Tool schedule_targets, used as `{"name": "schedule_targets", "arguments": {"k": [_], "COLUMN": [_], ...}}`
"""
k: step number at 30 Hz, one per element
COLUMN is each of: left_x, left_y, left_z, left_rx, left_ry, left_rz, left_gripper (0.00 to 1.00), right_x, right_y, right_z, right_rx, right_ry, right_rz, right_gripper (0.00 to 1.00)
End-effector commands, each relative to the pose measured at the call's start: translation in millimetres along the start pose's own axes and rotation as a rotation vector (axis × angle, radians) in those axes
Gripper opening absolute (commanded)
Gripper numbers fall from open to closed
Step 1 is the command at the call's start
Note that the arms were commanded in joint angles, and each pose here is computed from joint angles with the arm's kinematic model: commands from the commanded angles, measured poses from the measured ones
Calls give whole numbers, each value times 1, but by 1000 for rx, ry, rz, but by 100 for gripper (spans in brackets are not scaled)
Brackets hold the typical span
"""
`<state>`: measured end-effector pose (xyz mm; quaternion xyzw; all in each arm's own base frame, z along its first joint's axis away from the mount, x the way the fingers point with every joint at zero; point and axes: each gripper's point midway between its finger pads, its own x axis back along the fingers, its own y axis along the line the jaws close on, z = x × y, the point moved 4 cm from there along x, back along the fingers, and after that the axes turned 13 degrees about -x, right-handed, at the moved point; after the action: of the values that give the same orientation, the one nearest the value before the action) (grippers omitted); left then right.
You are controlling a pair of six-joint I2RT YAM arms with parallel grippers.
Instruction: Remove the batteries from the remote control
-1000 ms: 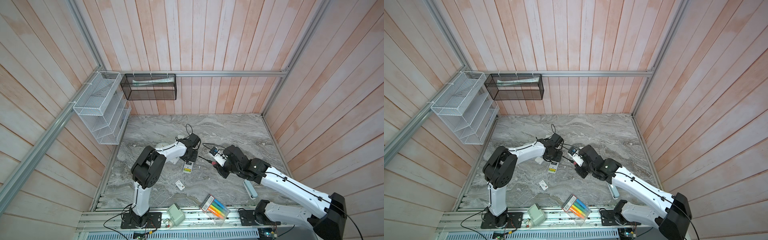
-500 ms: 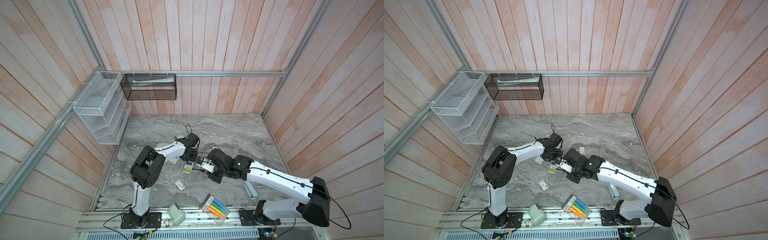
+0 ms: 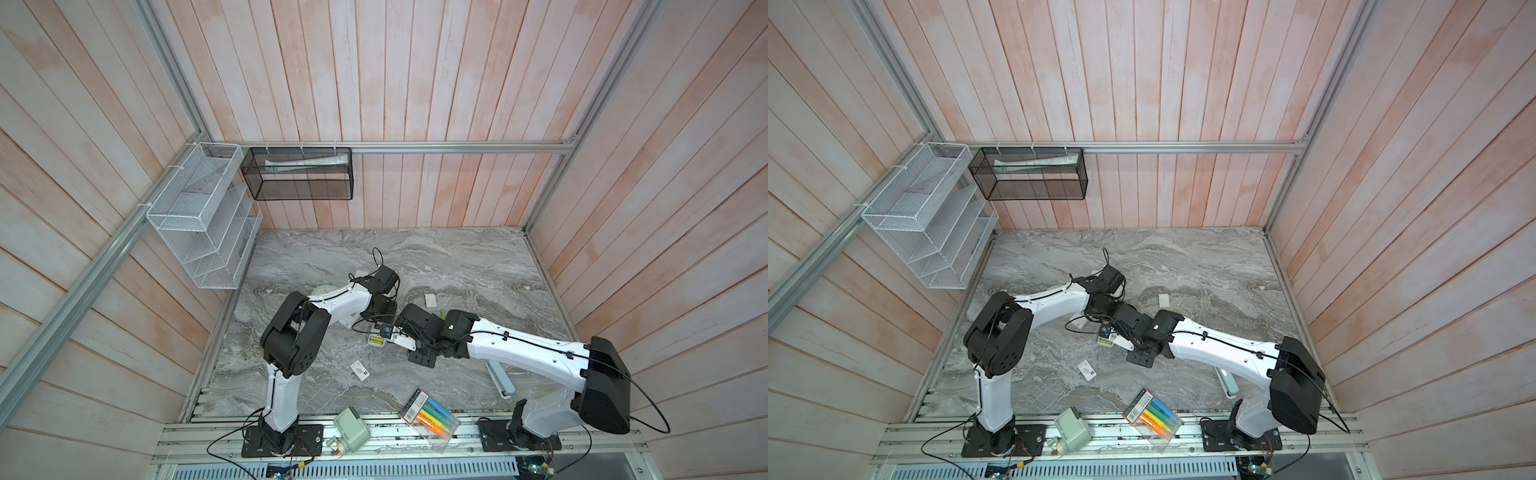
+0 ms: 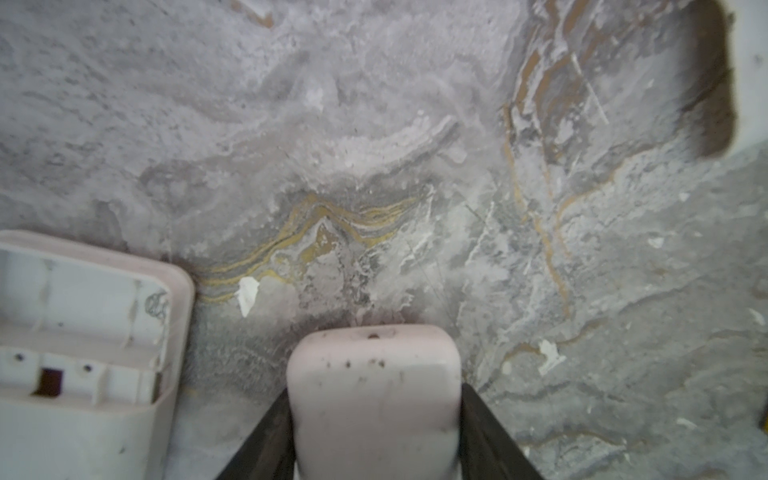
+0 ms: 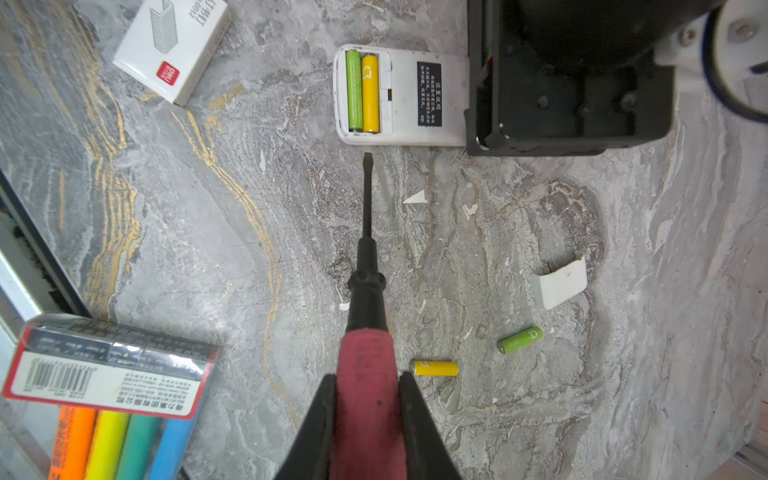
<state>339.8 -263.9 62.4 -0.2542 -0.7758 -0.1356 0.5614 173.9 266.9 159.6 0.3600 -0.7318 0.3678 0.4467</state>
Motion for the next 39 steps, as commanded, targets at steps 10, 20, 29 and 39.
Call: {"name": "schedule_targets", "arguments": {"k": [10,20,29,39], "left_x": [-19,-24,-27,-28], "left_y": [-8,-7,-6,-6], "left_z": [26,29,32,32], "left_rx": [-12,-13,-10,-8], "left_ry": [142,159,170,169], "left_rz": [3,3,-7,-6], "left_gripper": [76,73,71,71], "right_x": [8,3,1,-2], "right_y": [-1,-1,1,4], "right_z": [-12,-10,-5,-7], "right_rx": [33,45,48,45], "right_ry": [-59,-53,-9,-10], "right_rz": [18,21,11,-8], "right_gripper": [0,0,0,0]}}
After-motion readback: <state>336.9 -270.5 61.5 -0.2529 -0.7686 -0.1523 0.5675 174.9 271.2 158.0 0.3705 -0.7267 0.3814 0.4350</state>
